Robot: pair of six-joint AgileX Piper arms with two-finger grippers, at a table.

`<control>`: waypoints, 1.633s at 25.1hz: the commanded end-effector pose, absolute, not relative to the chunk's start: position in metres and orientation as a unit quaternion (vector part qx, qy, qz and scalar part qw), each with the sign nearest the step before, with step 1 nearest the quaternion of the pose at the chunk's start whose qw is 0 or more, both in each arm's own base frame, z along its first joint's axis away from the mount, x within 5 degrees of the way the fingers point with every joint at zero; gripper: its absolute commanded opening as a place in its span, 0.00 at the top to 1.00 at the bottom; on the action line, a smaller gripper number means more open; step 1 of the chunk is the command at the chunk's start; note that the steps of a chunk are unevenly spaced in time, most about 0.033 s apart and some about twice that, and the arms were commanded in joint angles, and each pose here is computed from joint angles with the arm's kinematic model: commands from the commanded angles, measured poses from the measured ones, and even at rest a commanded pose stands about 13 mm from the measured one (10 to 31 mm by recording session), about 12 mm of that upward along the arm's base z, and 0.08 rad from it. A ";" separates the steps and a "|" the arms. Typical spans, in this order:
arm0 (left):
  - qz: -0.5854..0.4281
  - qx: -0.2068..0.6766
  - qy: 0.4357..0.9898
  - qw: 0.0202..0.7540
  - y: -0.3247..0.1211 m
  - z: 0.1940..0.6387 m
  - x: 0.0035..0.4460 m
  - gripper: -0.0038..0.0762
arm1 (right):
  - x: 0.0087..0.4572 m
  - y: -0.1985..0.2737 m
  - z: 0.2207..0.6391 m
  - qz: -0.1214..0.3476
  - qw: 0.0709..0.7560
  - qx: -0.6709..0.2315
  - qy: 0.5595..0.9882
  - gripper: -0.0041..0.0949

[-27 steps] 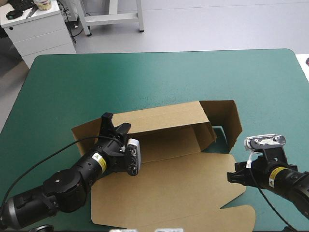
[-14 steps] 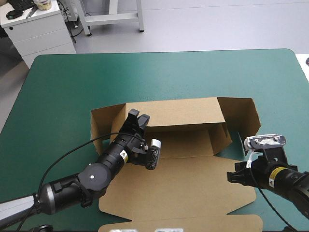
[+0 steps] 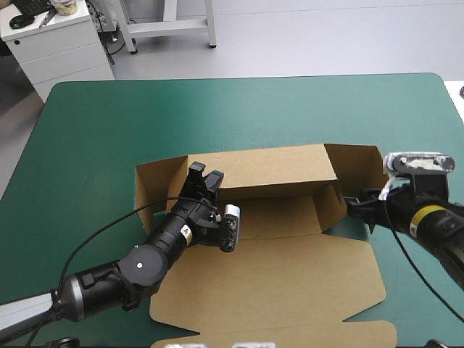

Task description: Fold the box

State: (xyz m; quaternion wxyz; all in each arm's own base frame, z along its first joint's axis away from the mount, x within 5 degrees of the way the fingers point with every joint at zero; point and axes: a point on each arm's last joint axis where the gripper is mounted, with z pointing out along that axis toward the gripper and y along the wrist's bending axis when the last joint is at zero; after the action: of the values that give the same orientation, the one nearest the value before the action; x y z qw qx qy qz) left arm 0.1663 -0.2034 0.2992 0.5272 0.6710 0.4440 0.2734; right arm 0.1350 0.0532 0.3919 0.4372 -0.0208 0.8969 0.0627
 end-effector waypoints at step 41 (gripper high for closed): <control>0.324 0.651 0.447 0.521 -0.204 0.303 0.174 0.96 | 0.334 -0.013 0.349 0.161 0.196 -0.028 0.967 0.29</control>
State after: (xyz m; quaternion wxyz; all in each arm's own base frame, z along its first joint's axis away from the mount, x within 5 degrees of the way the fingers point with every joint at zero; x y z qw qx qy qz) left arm 0.1743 -0.2058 0.2891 0.5036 0.6683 0.4519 0.3092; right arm 0.3538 -0.0158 0.3268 0.1733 -0.0122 0.9732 0.1509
